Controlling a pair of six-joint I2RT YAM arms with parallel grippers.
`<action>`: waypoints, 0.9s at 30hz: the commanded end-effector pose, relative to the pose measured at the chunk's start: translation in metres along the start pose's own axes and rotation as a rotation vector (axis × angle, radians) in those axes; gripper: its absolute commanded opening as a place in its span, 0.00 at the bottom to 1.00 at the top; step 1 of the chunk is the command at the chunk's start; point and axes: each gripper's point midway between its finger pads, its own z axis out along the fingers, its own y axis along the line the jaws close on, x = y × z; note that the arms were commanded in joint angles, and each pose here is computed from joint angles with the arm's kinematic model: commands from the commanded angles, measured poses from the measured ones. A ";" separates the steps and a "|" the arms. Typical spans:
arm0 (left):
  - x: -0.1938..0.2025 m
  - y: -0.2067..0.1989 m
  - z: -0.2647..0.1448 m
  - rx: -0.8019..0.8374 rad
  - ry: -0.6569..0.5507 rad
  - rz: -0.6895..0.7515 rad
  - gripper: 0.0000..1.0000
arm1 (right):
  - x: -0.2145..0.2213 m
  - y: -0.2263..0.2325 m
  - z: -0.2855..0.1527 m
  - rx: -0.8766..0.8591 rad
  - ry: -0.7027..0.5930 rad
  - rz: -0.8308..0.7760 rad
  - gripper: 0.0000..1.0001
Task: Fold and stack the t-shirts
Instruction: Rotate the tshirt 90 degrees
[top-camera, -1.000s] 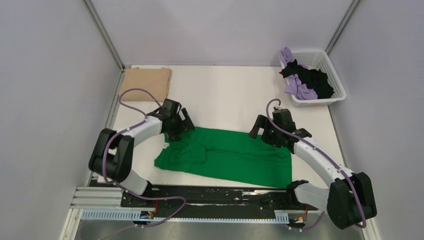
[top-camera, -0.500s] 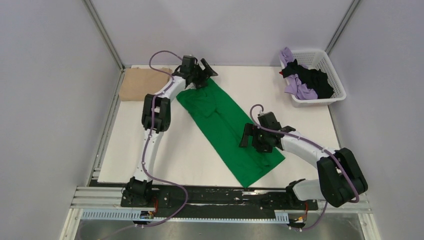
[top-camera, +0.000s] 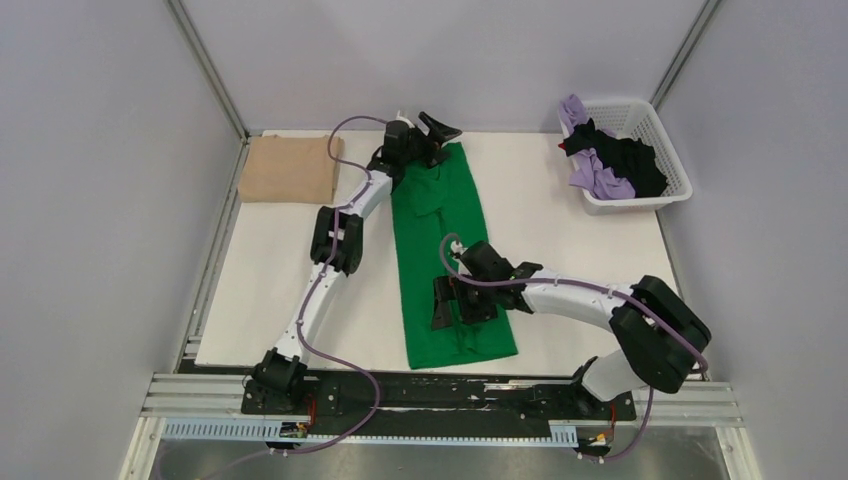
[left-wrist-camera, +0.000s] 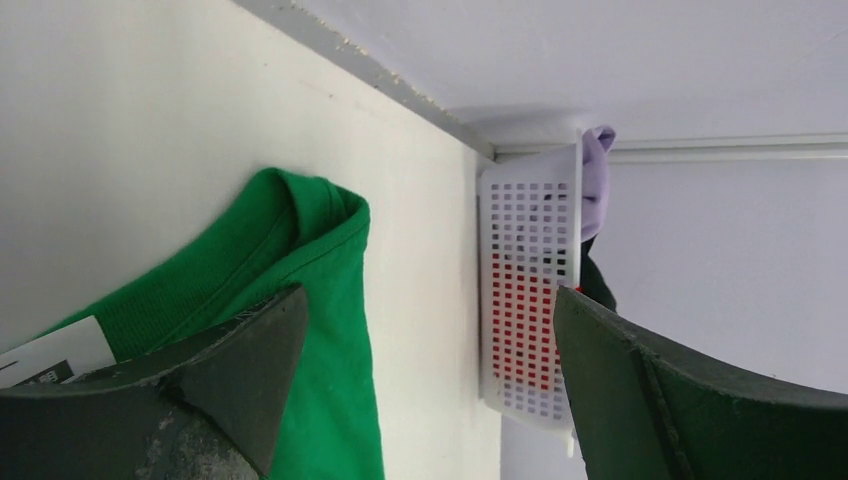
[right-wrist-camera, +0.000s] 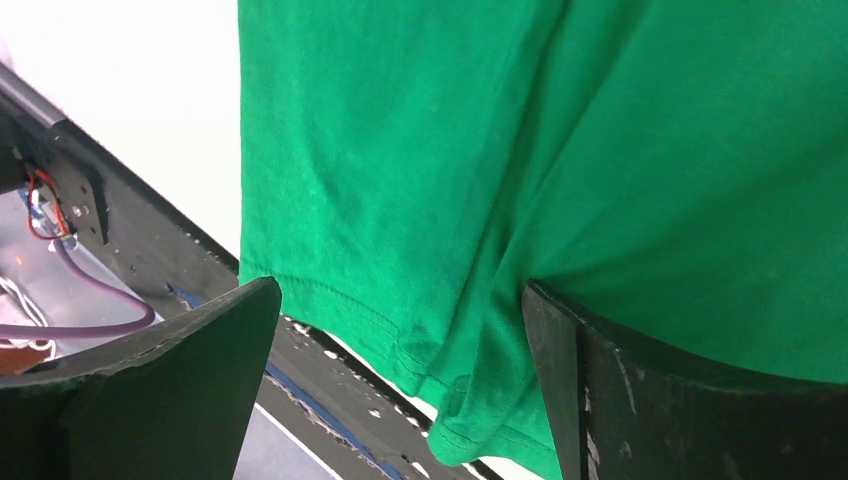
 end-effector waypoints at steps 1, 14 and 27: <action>0.016 0.069 0.018 -0.092 -0.063 -0.063 1.00 | 0.012 0.028 0.018 -0.094 0.065 -0.084 1.00; 0.026 0.040 0.020 -0.056 -0.054 0.014 1.00 | -0.023 0.057 0.029 -0.116 -0.018 -0.163 1.00; 0.016 -0.123 -0.030 0.088 -0.025 0.312 1.00 | -0.050 0.108 -0.062 -0.316 -0.374 -0.312 1.00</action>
